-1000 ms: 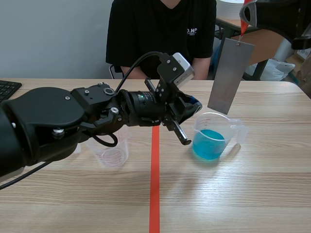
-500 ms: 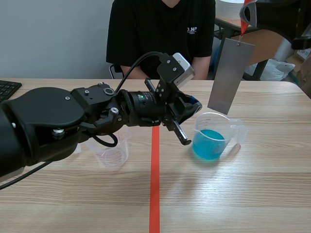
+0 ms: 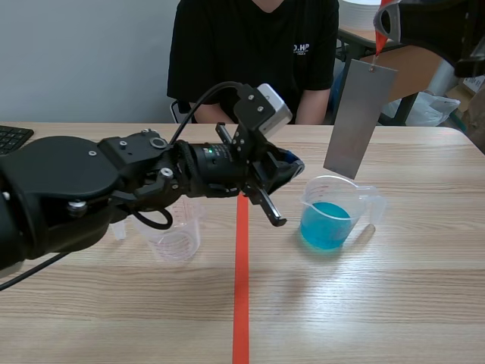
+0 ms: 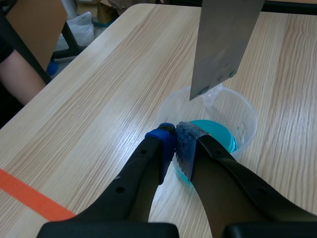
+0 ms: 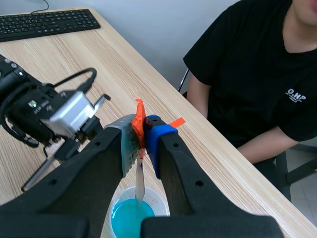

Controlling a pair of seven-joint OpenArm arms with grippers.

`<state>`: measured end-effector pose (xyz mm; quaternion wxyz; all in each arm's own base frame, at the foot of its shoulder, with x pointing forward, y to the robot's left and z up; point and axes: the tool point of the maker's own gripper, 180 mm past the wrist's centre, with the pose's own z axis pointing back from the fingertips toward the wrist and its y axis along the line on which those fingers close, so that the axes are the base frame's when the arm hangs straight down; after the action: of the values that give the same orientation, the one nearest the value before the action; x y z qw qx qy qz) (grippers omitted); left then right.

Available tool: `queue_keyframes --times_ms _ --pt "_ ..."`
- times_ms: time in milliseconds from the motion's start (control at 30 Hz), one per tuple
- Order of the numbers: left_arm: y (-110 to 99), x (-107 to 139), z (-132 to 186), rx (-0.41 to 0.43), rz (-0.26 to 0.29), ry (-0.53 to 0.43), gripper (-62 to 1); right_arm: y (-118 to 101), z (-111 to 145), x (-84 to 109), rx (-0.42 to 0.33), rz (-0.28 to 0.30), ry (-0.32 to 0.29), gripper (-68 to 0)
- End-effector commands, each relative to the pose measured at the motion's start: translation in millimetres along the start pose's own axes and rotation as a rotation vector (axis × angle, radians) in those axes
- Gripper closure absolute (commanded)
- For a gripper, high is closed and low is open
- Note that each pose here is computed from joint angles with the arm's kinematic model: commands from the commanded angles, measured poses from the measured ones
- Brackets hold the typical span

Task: Do the redox reaction experiment.
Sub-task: 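Raise the plate and point at it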

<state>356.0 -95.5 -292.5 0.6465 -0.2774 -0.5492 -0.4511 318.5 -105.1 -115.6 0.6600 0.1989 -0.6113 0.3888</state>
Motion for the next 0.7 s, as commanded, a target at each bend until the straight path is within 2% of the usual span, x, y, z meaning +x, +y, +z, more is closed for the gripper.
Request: queue_keyframes --times_ms 0,167,333,533,667 --pt "9 16 13 0.017 0.0 -0.051 -4.9 -2 3 13.5 0.002 0.03 -0.032 -1.3" --pt "10 16 55 0.036 -0.019 -0.064 -4.9 -2 3 13.5 0.002 0.03 -0.032 -1.3" --pt "11 2 109 0.09 -0.021 -0.025 -4.9 -2 3 13.5 0.002 0.03 -0.031 -1.3" --pt "12 -32 185 0.221 -0.002 0.08 -4.9 -2 3 13.6 0.002 0.03 -0.032 -1.3" --pt "9 -69 234 0.325 0.04 0.211 -4.9 -2 3 13.6 0.002 0.03 -0.032 -1.3"
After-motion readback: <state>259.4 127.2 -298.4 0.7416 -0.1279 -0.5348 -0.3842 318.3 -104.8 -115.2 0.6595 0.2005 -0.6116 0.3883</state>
